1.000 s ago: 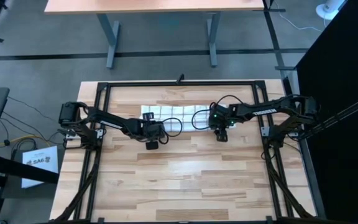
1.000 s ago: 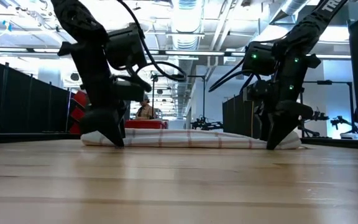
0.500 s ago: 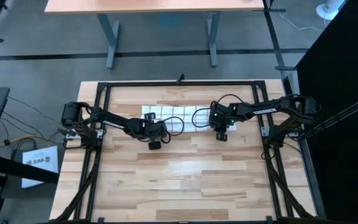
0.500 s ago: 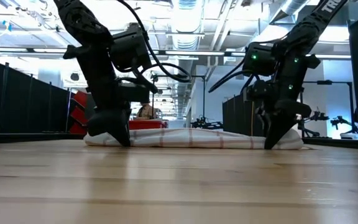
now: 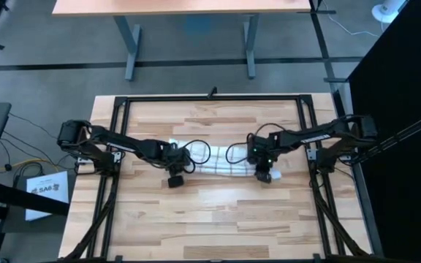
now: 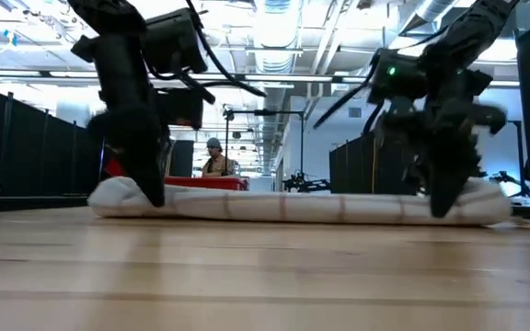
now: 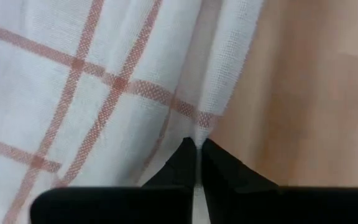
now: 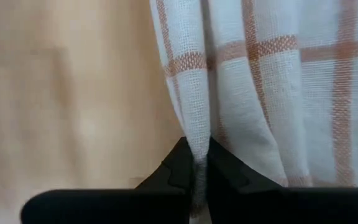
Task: Roll towel
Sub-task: Roll the white checkered towel
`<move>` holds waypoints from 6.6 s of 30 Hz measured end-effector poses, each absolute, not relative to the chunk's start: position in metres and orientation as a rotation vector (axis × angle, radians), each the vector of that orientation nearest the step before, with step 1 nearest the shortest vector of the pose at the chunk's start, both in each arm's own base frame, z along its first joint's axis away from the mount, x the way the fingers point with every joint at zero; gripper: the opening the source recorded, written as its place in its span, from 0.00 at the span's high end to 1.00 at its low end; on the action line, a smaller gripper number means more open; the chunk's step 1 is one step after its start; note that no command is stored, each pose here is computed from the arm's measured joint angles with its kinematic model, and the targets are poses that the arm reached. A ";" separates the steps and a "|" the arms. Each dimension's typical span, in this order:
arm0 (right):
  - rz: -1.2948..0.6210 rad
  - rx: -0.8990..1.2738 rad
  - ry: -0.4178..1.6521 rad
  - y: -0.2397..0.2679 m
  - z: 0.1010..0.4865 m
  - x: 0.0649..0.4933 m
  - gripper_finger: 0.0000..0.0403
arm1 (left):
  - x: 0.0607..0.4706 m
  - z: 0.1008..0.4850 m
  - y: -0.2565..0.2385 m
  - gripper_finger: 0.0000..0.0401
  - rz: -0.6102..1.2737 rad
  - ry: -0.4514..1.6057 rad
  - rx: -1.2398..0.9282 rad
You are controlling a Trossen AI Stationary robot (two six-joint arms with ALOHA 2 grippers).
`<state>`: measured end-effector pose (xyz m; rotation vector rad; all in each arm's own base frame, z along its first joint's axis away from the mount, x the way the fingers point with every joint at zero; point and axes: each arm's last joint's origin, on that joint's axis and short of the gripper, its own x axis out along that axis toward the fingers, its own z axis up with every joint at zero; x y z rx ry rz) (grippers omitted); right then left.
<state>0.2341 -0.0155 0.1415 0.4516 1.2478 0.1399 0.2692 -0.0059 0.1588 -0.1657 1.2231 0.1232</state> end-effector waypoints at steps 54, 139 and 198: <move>-0.190 1.045 1.088 -0.132 0.129 0.163 0.54 | 0.228 0.187 0.179 0.66 0.206 1.137 -0.452; -0.118 0.340 1.171 -0.047 0.182 0.194 0.53 | 0.257 0.179 0.173 0.99 -0.012 1.248 -0.310; -0.208 1.042 1.179 -0.175 0.112 0.156 0.99 | 0.206 0.157 0.266 0.99 0.156 1.039 -0.397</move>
